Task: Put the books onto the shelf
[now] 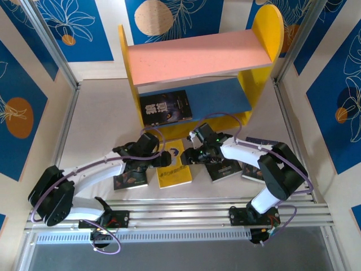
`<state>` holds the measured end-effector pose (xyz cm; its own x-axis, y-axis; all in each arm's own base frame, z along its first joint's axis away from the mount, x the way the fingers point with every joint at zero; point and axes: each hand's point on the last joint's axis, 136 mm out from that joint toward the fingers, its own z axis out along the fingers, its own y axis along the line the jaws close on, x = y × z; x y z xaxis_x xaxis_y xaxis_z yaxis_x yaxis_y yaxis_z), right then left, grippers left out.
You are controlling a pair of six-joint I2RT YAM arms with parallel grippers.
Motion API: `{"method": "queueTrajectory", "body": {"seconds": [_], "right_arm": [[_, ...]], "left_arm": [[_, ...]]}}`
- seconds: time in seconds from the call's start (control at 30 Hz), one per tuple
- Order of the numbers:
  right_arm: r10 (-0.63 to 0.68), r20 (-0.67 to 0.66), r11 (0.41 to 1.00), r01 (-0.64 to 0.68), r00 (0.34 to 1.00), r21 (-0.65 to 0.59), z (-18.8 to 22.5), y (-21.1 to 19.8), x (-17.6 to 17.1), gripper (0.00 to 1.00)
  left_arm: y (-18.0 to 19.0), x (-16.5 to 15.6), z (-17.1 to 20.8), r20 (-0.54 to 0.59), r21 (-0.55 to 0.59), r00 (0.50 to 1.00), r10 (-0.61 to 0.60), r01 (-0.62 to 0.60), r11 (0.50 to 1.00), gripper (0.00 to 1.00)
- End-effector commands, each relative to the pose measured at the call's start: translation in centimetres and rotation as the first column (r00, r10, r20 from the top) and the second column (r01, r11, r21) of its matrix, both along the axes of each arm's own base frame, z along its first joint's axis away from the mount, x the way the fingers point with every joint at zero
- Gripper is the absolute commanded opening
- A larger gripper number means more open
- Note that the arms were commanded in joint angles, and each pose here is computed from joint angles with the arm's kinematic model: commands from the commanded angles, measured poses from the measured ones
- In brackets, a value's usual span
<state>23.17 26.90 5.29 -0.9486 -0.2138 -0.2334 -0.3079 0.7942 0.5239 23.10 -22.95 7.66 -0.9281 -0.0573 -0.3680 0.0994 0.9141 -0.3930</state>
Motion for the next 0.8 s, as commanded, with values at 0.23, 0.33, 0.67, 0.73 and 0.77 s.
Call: {"method": "queueTrajectory", "body": {"seconds": [0.23,0.33,0.67,0.73,0.77], "right_arm": [[-0.005,0.018,0.998,0.006,1.000,-0.067,-1.3,0.6,-0.4,0.55],[-0.002,0.016,0.997,0.003,1.000,-0.077,-1.5,0.6,-0.6,0.55],[0.005,0.003,0.994,-0.005,1.000,-0.114,-2.6,0.6,-1.4,0.53],[0.005,-0.003,0.993,-0.006,1.000,-0.119,-2.9,0.6,-1.6,0.53],[0.005,-0.004,0.993,-0.005,1.000,-0.121,-2.9,0.6,-1.6,0.53]], "left_arm": [[-0.6,-1.4,-1.4,-0.058,-0.008,0.998,0.008,-0.008,1.000,0.83],[-0.6,-1.5,-1.8,-0.067,-0.007,0.998,0.017,-0.018,1.000,0.83],[-1.1,-2.0,-2.9,-0.081,-0.005,0.997,0.017,-0.017,1.000,0.83],[-1.1,-2.1,-3.2,-0.086,-0.003,0.996,0.018,-0.018,1.000,0.83],[-1.0,-2.2,-3.2,-0.089,-0.001,0.996,0.018,-0.018,1.000,0.83]]}}
